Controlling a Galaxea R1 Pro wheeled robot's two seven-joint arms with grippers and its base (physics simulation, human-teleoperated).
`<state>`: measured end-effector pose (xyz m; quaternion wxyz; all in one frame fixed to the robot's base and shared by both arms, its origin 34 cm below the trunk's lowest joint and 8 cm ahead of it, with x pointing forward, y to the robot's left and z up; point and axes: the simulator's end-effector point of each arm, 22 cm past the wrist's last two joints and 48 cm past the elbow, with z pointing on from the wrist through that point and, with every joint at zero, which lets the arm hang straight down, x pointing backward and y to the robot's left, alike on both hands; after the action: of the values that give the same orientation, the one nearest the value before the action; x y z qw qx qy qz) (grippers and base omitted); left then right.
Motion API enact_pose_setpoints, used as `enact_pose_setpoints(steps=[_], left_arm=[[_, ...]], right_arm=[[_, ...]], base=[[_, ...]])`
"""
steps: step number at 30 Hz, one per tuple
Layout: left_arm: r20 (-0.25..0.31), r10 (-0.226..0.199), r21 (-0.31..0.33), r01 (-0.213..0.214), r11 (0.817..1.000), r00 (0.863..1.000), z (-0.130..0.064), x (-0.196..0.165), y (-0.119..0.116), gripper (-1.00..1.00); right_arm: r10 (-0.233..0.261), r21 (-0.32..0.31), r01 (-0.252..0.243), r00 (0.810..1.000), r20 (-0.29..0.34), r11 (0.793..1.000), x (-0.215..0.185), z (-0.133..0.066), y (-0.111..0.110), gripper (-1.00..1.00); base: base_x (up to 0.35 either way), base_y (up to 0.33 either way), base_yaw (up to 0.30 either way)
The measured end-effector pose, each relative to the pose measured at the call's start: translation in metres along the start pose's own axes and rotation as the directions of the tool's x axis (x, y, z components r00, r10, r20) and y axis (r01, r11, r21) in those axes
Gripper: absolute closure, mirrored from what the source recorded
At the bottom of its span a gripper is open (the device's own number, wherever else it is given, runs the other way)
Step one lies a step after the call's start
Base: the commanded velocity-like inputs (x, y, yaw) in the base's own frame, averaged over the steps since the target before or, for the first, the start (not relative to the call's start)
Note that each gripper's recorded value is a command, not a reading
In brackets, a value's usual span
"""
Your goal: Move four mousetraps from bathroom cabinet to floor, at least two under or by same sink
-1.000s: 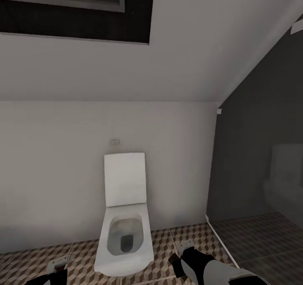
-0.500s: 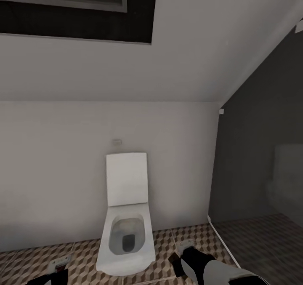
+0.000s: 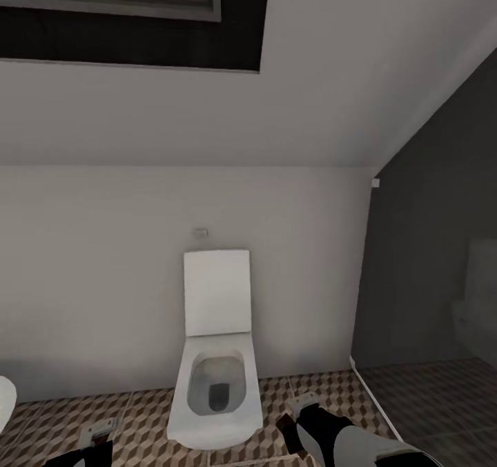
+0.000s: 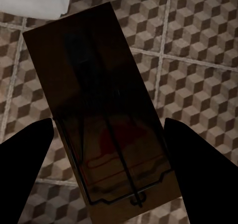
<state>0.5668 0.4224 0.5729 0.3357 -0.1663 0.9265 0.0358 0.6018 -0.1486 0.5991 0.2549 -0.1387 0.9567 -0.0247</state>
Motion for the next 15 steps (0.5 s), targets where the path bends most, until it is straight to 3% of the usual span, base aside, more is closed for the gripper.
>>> enact_pose_setpoints(steps=[3,8,15], left_arm=[[0.0,0.0,0.001,0.0,1.0,1.0,0.0,0.0,0.0,1.0],[0.0,0.0,0.002,0.0,1.0,1.0,0.0,0.0,-0.001,1.0],[0.0,0.0,0.003,0.0,1.0,1.0,0.0,0.0,-0.002,1.0]], right_arm=[[0.026,-0.007,-0.026,1.0,0.0,1.0,-0.001,0.0,0.001,1.0],[0.12,0.016,-0.12,0.993,-0.007,0.993,0.005,0.002,-0.023,1.0],[0.152,0.064,-0.152,0.988,-0.005,0.986,0.006,0.001,-0.037,1.0]], base=[[0.0,0.0,0.002],[0.0,0.0,0.0],[0.0,0.0,0.008]])
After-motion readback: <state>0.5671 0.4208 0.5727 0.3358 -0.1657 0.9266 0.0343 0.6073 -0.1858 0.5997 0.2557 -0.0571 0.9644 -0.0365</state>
